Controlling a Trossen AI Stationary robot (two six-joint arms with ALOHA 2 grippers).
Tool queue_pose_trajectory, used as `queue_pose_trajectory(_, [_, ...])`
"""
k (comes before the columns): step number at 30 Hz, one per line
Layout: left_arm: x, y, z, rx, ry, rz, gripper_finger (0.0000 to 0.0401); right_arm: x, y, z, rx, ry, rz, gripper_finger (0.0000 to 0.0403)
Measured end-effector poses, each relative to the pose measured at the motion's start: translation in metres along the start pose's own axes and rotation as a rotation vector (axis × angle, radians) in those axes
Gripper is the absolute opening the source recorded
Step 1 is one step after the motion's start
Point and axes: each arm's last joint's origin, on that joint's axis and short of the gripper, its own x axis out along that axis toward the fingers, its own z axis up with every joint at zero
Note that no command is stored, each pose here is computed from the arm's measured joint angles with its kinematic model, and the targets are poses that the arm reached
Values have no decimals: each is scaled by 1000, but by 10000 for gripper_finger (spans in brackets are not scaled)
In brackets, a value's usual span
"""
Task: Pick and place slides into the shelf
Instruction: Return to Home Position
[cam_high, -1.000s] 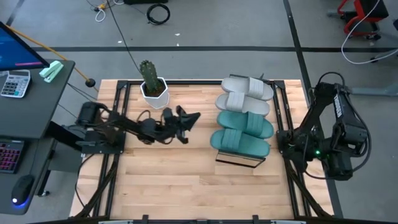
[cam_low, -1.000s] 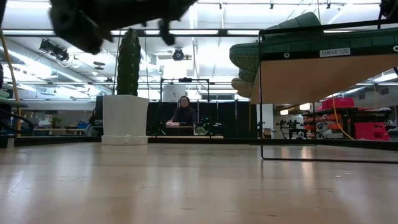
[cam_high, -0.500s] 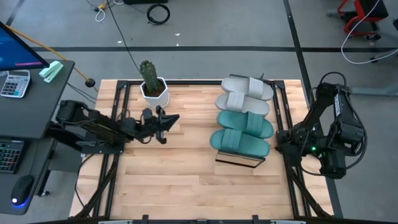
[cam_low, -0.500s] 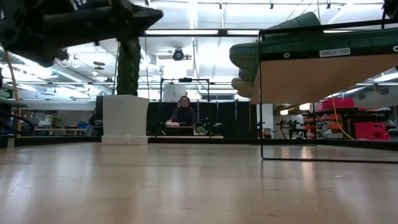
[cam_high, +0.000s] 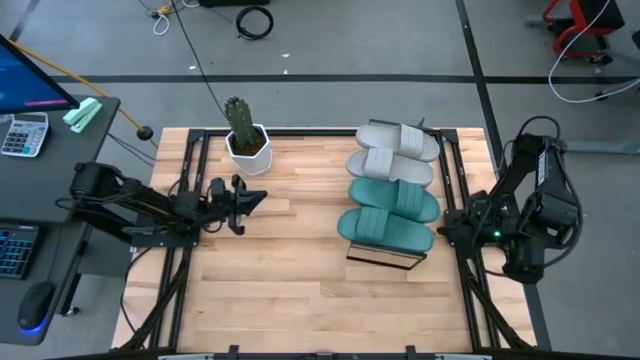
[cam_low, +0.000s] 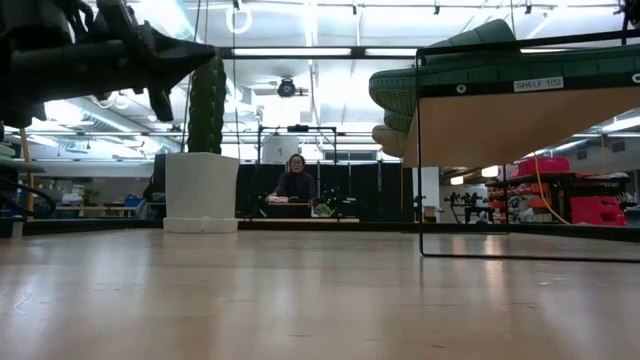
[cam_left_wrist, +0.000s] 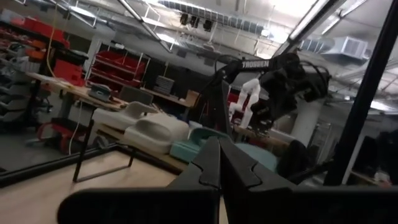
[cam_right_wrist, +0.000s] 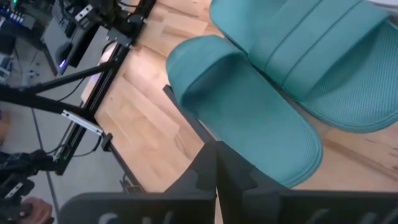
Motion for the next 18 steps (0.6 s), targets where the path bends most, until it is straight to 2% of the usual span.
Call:
queue_pose_trajectory(7, [-1, 1, -8, 134, 99, -19, 2, 3, 1, 2, 24, -16, -12, 6])
queue_pose_trajectory(10, [-1, 2, -12, 151, 141, -27, 2, 3, 1, 2, 32, -15, -12, 4])
queue_pose_trajectory(18, [-2, -2, 2, 156, 48, -60, 1, 2, 1, 2, 44, -15, -12, 6])
